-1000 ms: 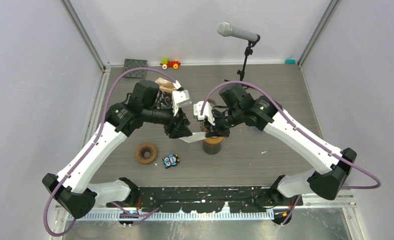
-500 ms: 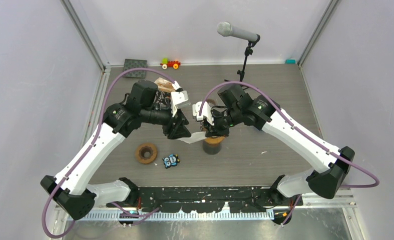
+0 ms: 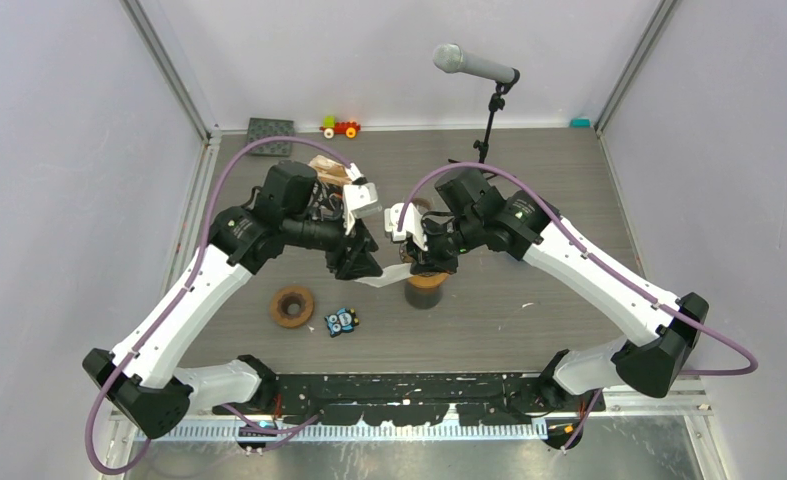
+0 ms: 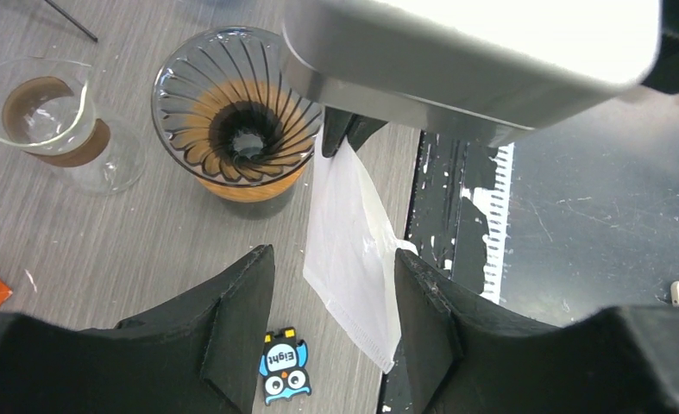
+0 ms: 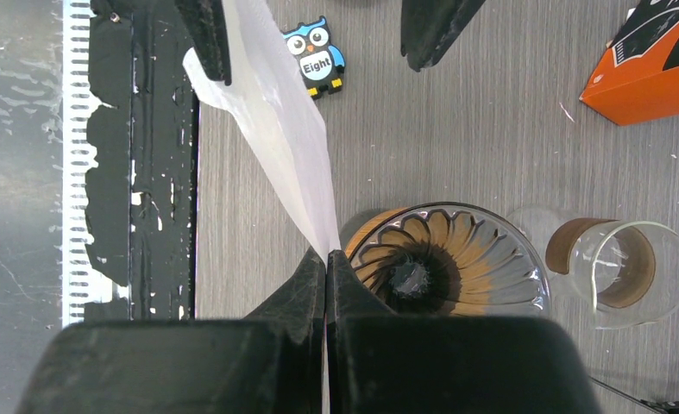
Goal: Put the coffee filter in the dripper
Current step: Place the coffee filter in the coffee dripper.
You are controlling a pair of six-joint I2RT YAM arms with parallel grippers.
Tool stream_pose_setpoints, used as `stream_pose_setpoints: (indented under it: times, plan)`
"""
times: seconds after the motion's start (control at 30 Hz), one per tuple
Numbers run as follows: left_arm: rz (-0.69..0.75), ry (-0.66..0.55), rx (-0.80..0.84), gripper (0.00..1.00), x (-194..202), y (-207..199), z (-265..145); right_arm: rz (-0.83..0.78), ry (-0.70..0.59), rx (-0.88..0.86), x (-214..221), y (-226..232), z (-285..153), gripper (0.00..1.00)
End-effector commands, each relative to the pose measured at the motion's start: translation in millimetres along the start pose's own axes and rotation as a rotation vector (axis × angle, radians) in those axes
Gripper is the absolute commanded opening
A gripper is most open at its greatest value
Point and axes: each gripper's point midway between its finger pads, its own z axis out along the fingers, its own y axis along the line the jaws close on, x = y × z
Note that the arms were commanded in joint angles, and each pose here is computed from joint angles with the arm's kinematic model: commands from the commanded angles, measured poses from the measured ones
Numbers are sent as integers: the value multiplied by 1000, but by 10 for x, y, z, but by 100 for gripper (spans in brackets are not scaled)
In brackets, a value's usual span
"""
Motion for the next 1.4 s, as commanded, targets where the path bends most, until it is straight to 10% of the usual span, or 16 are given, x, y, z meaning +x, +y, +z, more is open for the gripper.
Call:
stream_pose_setpoints:
  times: [0.0,1.37]
  plan:
    - [23,-10,59,55,12,-106,8,-28,-27,28,-106,-49,-50,0]
    - [-95,-14,49,58,113,68,261,-13,-28,39,-124,-72,-56,1]
